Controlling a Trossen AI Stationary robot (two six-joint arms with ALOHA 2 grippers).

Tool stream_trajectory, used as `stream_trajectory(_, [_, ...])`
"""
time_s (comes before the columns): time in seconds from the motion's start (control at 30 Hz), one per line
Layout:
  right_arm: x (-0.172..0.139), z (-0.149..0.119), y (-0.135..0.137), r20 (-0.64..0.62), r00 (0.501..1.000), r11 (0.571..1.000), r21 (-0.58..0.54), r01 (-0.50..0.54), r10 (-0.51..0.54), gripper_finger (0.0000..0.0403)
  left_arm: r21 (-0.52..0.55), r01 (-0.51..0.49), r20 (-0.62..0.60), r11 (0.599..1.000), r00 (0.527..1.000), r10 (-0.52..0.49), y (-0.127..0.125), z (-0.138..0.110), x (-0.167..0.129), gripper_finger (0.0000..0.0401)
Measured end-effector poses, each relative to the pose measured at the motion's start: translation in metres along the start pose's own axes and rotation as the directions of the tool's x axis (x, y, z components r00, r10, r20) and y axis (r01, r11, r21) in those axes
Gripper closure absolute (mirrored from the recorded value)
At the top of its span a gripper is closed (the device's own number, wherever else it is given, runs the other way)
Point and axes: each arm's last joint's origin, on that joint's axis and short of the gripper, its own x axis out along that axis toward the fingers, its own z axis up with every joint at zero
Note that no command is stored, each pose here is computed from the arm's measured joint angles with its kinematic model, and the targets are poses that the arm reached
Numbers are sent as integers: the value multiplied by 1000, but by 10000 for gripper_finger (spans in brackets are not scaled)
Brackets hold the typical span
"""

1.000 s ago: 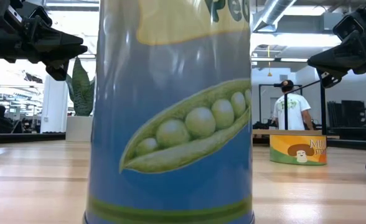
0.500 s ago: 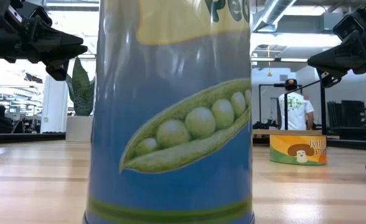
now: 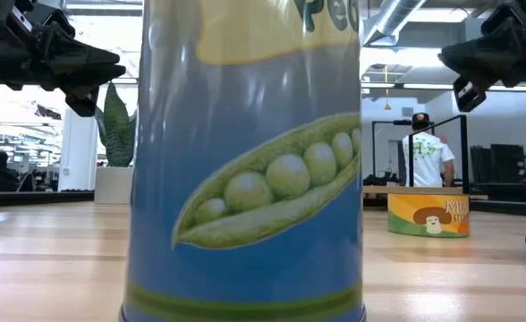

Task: Pick and place cans onto a shelf
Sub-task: Put the canned mushroom on the shelf

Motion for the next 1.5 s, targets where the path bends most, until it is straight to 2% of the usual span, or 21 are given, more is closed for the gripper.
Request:
stream_trajectory(0.3, [1,3,1,32,999,1000,-1,-11,11,344,-119,-1,3,993,1000,2,0,0,0,319])
stream_trajectory(0.57, [-1,17,4,169,985,999,-27,-38,42,344,-104,-93,88,990,991,102,2,6,0,319])
stream_trajectory(1.03, [-2,25,7,246,965,996,-31,-80,85,344,-89,-112,47,990,992,117,3,2,0,319])
stream_trajectory(1.17, [4,22,9,190,972,991,-40,-130,135,344,-60,-143,57,988,988,147,4,3,0,319])
stream_trajectory(1.3, [16,28,12,101,986,991,-35,-127,130,344,-56,-195,77,979,977,199,5,4,-1,319])
stream_trajectory(1.4, [30,43,18,21,992,987,-102,-125,128,344,-58,-211,83,976,973,215,6,4,-1,319])
stream_trajectory(1.5, [47,57,22,-123,989,978,-181,-107,86,344,-58,-211,84,976,973,216,6,4,-1,319])
